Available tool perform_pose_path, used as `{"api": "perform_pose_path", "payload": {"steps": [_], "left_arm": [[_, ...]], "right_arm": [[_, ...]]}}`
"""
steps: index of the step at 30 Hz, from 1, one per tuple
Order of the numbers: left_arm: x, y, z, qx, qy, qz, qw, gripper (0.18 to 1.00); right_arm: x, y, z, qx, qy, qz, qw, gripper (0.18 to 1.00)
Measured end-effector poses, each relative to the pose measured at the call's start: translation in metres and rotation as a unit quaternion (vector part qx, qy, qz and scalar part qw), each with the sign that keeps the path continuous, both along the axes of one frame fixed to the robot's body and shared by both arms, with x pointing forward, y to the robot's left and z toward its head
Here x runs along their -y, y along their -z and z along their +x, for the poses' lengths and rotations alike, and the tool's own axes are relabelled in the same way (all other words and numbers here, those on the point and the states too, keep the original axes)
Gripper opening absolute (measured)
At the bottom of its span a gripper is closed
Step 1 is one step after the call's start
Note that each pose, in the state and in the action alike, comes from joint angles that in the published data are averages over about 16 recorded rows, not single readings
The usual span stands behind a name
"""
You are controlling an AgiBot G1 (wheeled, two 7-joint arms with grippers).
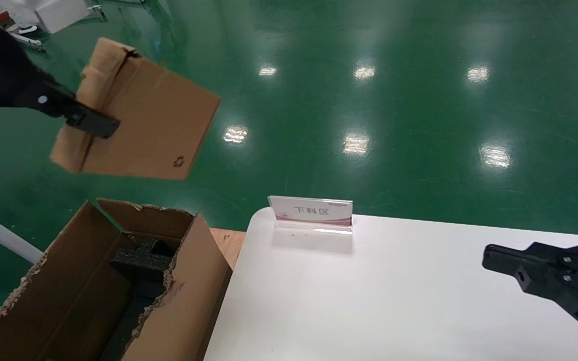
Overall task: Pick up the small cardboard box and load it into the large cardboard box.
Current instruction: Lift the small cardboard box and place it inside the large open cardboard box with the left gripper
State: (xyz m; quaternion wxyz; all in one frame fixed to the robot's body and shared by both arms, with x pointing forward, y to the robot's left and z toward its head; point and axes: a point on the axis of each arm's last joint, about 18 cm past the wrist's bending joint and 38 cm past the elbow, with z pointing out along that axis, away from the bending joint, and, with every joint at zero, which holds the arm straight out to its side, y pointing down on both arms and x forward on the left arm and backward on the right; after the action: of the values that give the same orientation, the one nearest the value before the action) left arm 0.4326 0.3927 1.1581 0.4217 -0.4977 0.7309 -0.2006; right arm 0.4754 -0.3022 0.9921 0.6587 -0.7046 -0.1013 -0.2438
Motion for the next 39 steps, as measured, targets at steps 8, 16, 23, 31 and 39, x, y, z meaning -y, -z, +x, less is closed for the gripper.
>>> {"api": "perform_pose_path", "payload": {"steps": [8, 16, 23, 31, 39], "left_arm": [[0.002, 0.008, -0.014, -0.062, -0.049, 0.021, 0.9966, 0.31], [0.0, 0.021, -0.028, -0.13, -0.095, 0.025, 0.9867, 0.309], [-0.009, 0.037, -0.037, -0.182, -0.127, 0.015, 0.975, 0.308], [-0.025, 0.055, -0.041, -0.219, -0.145, -0.005, 0.9648, 0.307], [-0.041, 0.074, -0.033, -0.228, -0.148, -0.023, 0.962, 0.306]], "right_arm": [[0.0, 0.0, 0.0, 0.0, 0.0, 0.0, 1.0, 0.178], [0.0, 0.0, 0.0, 0.0, 0.0, 0.0, 1.0, 0.238], [0.0, 0.0, 0.0, 0.0, 0.0, 0.0, 1.0, 0.325], [0.0, 0.0, 0.0, 0.0, 0.0, 0.0, 1.0, 0.471], [0.0, 0.0, 0.0, 0.0, 0.0, 0.0, 1.0, 0.681]]}}
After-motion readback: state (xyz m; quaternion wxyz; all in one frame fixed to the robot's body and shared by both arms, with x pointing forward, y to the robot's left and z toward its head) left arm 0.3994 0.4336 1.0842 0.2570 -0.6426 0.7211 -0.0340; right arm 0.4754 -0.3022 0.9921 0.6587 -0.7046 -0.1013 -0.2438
